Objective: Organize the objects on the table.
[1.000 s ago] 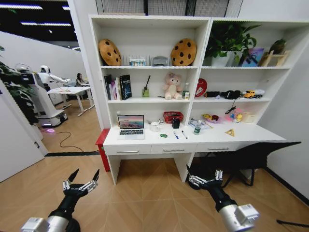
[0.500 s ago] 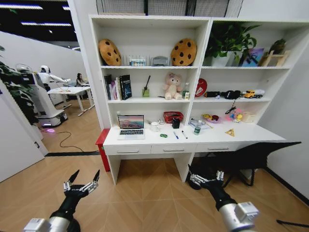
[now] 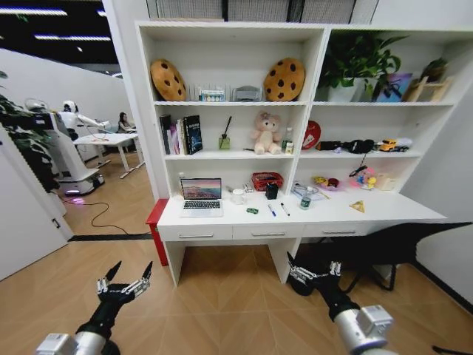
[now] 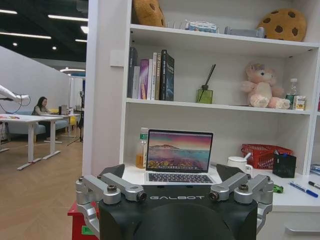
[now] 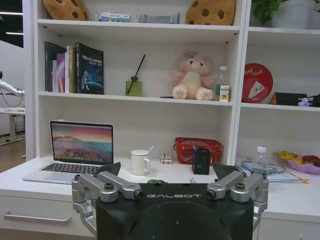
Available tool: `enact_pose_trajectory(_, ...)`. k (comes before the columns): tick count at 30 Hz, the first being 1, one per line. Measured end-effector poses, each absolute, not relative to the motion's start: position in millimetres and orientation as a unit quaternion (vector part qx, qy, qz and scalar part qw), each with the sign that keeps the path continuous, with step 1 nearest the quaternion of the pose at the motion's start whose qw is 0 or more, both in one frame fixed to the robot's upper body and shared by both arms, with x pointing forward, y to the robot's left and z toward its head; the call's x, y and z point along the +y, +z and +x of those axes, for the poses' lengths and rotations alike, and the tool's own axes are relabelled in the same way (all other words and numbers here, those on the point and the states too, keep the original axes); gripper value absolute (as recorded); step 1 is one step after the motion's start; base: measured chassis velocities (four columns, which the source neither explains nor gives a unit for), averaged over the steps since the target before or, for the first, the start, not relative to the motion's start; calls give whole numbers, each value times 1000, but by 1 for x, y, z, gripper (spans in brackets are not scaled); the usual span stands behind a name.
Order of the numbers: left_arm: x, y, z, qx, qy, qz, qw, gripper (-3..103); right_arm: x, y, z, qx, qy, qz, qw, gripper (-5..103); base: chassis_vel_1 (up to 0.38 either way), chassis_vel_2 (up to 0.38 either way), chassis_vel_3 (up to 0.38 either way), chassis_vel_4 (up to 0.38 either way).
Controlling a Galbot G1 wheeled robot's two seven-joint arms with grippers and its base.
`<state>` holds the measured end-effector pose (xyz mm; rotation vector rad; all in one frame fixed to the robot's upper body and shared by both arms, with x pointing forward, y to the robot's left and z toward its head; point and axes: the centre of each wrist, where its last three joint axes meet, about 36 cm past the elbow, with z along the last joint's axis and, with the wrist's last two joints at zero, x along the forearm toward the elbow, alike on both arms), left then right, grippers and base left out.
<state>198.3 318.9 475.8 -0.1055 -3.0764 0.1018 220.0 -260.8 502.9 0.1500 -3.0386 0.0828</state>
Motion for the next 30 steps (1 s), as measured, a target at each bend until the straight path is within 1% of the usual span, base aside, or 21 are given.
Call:
enact_pose_trajectory(10, 320, 472, 198, -998, 33, -33, 32, 100, -261, 500, 220, -997, 30, 50, 50, 100, -268, 256, 278, -279)
enact_pose_trajectory(25, 322, 466, 201, -998, 37, -31, 34, 100, -260, 494, 221, -996, 37, 55, 54, 100, -357, 354, 352, -354)
enact_pose_trajectory(27, 322, 465, 201, -998, 38, -32, 34, 100, -259, 494, 221, -996, 37, 55, 53, 100, -239, 267, 288, -231)
enact_pose_trajectory(30, 322, 465, 201, -998, 38, -31, 34, 100, -259, 493, 222, -996, 37, 56, 51, 100, -158, 207, 132, -23)
